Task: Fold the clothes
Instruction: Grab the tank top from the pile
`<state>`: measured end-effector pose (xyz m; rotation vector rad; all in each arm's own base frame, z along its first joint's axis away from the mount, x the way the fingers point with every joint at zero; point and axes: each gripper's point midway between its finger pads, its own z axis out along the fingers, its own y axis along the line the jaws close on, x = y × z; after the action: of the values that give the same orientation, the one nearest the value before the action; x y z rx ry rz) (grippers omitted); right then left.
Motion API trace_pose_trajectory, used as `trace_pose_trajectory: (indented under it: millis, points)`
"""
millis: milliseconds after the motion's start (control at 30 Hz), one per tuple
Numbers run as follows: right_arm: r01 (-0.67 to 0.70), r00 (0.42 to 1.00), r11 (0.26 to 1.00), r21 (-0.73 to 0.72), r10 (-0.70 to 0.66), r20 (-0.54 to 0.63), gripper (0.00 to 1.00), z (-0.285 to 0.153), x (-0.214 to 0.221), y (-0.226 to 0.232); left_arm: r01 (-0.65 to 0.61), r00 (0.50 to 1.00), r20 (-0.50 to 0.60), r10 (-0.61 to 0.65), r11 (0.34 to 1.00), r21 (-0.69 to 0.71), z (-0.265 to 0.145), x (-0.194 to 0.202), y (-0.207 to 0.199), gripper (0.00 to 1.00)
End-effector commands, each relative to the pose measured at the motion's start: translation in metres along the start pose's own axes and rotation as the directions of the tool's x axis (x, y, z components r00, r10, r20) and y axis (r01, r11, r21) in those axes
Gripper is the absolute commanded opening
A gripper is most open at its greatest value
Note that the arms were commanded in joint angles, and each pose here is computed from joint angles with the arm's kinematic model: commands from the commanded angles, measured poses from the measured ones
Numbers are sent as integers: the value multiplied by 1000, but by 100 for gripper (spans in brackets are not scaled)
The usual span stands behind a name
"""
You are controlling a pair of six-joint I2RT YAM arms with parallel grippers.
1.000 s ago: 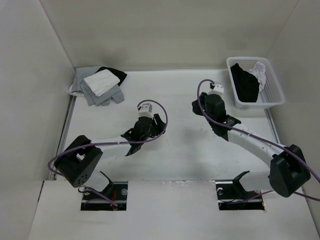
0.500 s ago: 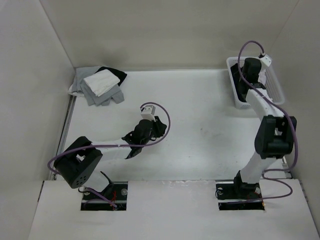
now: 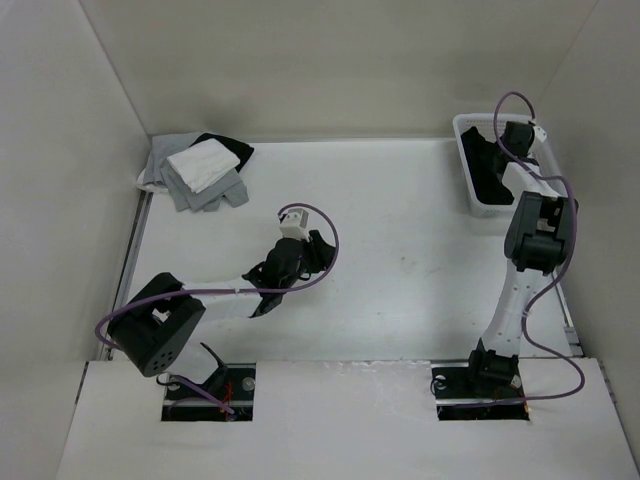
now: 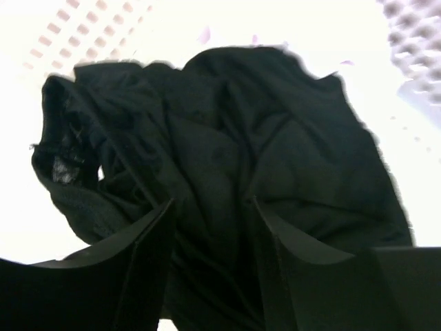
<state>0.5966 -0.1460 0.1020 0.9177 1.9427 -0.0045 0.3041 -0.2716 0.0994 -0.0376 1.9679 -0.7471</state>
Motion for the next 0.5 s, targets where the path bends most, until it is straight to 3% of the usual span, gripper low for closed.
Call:
trace_pose_trajectory:
  millis: [0,233,400,467]
  points:
    - [-4,1000,995,-96,4,4,46,0,-8,30,13,999,48,-15,999,40,2,-13,-10,42]
    - [-101,995,976,-191,101,-10,0,1,-17,44,11,999,34,-13,999,44,6,-10,-11,42]
    - [-99,989,966,-241,122,82,0,-32,-47,49,12,999,32,-13,999,38,8,-9,-8,42]
    - [-98,971,942,-321,161,175,0,-73,-75,59,13,999,29,-15,999,43,9,-8,-9,42]
